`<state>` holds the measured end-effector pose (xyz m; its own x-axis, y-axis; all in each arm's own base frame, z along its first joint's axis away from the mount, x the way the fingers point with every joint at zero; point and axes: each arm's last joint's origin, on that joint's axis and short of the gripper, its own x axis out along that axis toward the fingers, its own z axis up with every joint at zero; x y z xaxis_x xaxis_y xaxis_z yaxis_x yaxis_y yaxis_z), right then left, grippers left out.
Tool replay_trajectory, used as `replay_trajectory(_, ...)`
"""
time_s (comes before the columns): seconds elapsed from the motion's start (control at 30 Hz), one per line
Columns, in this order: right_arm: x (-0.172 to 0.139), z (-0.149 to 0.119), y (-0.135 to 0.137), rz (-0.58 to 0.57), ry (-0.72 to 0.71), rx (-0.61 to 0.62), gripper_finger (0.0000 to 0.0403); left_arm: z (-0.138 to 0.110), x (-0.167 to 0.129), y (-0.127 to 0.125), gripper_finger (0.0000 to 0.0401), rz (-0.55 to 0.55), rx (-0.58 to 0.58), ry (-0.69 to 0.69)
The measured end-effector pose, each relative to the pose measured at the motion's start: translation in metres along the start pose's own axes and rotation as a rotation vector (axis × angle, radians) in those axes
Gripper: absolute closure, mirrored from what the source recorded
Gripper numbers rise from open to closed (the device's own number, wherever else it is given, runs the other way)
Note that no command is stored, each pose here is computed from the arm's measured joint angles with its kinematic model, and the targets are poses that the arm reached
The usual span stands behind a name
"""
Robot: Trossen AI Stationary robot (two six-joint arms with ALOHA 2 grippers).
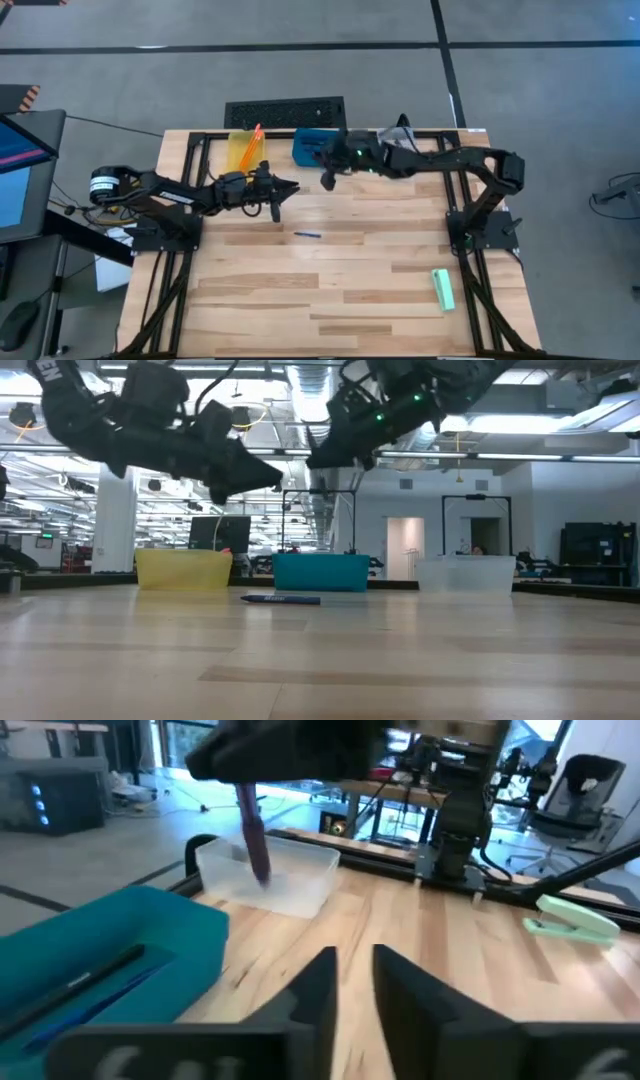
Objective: Sort crayons/erasers/pens/pencils in bins
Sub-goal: Put the purple pen into the transparent blue bin
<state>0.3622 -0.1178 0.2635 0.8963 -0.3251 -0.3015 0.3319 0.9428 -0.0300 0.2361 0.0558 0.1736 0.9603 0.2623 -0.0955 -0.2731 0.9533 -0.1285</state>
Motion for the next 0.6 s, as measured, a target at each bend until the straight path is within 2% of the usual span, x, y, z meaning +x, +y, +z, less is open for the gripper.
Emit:
replay_trajectory(0.1,0.01,0.008,-0.016,-0.046,0.087,-0.064,0.037,-0.005,-0.007,0.003,0.0381,-0.001,-0.004,-0.015)
replay_trajectory(0.17,0.015,0.004,-0.028,-0.065,0.19,-0.103,0.0372,-0.008,-0.01,0.004,0.0395,-0.002,-0.015,-0.018)
replay_trajectory(0.37,0.053,-0.003,-0.057,-0.077,0.399,-0.194,0.0369,-0.011,-0.013,0.007,0.0399,0.006,-0.028,-0.012)
replay_trajectory(0.47,0.073,-0.014,-0.062,-0.048,0.532,-0.234,0.037,-0.012,-0.013,0.006,0.04,0.003,-0.024,-0.011)
replay_trajectory(0.6,0.096,-0.02,-0.062,-0.016,0.626,-0.26,0.037,-0.013,-0.013,0.007,0.0401,0.005,-0.006,0.0)
